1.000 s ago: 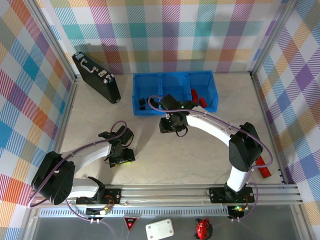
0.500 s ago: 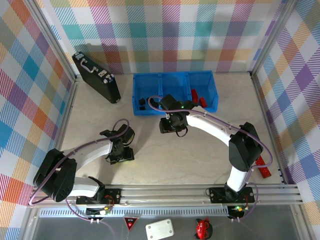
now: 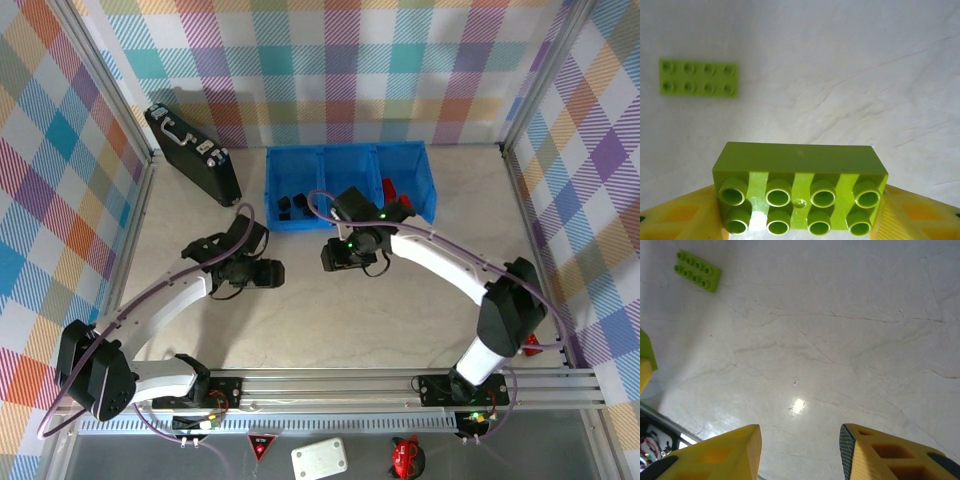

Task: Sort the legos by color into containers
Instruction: Pick up the lego from the bottom-left of the table, then place the lego in the container.

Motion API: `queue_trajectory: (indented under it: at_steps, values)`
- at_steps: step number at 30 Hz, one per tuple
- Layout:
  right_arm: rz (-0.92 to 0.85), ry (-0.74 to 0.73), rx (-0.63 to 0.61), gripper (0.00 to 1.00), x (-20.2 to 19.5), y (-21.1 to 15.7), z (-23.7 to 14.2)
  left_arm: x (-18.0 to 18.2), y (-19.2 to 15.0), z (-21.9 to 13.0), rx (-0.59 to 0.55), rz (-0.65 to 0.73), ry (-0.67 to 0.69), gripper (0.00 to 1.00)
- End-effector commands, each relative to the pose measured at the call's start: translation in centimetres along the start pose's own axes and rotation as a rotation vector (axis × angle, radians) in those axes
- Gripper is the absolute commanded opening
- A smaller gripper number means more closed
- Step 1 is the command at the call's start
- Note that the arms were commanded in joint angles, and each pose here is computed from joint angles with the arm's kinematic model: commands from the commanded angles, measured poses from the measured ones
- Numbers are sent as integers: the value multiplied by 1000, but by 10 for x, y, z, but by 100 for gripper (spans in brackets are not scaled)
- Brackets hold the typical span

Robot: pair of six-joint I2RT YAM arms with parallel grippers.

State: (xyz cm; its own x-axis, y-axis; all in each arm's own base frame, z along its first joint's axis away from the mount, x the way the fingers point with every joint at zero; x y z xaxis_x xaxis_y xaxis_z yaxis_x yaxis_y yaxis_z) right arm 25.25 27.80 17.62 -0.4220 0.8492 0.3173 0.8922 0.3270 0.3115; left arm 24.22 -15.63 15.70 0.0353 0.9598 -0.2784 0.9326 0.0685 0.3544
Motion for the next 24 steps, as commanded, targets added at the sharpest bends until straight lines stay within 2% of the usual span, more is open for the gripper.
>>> queue_trajectory:
  at_steps: [1,13,24]
  values:
    - [39,2,-6,47,-12,-10,-20,-20,20,-12,-17,130,-33,54]
    - [190,-124,-78,49,-76,-46,-59,-91,103,14,-25,100,-98,54]
    - [250,-151,-104,49,-93,-73,-72,-146,165,52,-65,50,-159,53]
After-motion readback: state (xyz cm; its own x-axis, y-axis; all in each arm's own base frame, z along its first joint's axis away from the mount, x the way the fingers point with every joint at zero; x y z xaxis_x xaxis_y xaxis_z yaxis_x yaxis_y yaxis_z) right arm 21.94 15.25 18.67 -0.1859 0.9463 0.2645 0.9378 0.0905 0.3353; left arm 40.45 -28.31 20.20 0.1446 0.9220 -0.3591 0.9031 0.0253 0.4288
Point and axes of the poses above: each hand's point on the last joint's axis, 136 mm out from that joint toward the fingers, its own z axis out along the fingers, its own x axis along the line the jaws close on, y = z × x, the point moved 2 cm from there along -z, back along the fingers, and after that the axes turned 6 degrees about -z, right-handed, at the moved point
